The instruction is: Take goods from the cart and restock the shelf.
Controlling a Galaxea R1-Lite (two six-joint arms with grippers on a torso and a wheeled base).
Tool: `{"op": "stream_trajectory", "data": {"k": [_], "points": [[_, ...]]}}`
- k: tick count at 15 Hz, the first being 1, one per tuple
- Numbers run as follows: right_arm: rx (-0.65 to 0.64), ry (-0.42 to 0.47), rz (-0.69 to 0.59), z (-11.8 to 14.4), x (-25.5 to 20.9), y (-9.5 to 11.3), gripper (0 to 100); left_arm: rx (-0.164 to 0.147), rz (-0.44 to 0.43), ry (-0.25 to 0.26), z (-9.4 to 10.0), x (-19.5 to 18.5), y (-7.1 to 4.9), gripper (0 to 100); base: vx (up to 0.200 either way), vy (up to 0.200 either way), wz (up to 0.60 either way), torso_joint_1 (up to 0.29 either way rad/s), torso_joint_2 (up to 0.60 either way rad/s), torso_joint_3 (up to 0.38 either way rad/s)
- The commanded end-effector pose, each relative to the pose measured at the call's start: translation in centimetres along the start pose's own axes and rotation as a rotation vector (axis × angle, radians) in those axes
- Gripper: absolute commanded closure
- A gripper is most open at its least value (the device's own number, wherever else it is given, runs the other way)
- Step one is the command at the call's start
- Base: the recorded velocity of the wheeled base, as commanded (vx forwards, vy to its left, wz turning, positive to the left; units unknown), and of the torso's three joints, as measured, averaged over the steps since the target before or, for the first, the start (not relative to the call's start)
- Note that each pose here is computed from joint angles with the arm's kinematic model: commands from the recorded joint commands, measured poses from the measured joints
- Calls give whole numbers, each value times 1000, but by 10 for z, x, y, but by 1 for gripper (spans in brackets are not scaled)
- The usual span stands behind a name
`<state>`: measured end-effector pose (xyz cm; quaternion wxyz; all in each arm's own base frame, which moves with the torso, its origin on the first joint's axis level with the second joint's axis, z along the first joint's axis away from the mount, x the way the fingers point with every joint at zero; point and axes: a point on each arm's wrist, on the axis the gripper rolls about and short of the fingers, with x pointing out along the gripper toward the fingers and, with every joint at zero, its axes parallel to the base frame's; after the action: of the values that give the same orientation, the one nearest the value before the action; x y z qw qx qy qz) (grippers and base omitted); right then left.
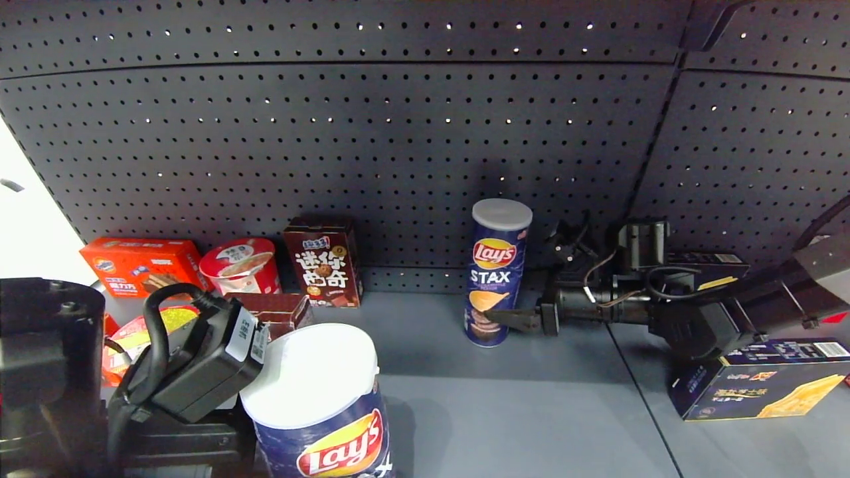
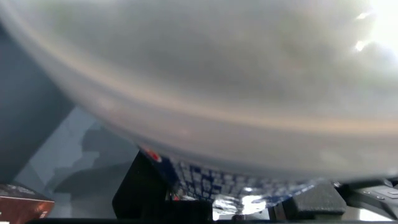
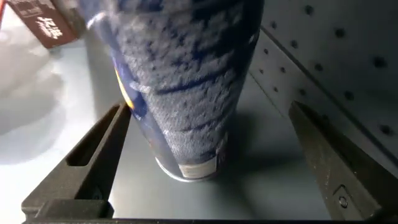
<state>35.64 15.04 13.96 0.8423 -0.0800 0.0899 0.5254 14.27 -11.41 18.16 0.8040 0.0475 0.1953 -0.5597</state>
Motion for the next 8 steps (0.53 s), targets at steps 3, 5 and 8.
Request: {"op": "stream_trajectory", "data": {"k": [3,5,8], "points": [[1,-3,-22,0,-6,-6,0,-6,0,8,-3,0,0,100,0,0,0,0,0,0],[-3,-6,-3,2,-3,-1,0,-6,0,8,-3,0,0,100,0,0,0,0,0,0],[-5,-12,45,1,4,2,0,-10,-1,14,-5,0,0,100,0,0,0,0,0,0]]}}
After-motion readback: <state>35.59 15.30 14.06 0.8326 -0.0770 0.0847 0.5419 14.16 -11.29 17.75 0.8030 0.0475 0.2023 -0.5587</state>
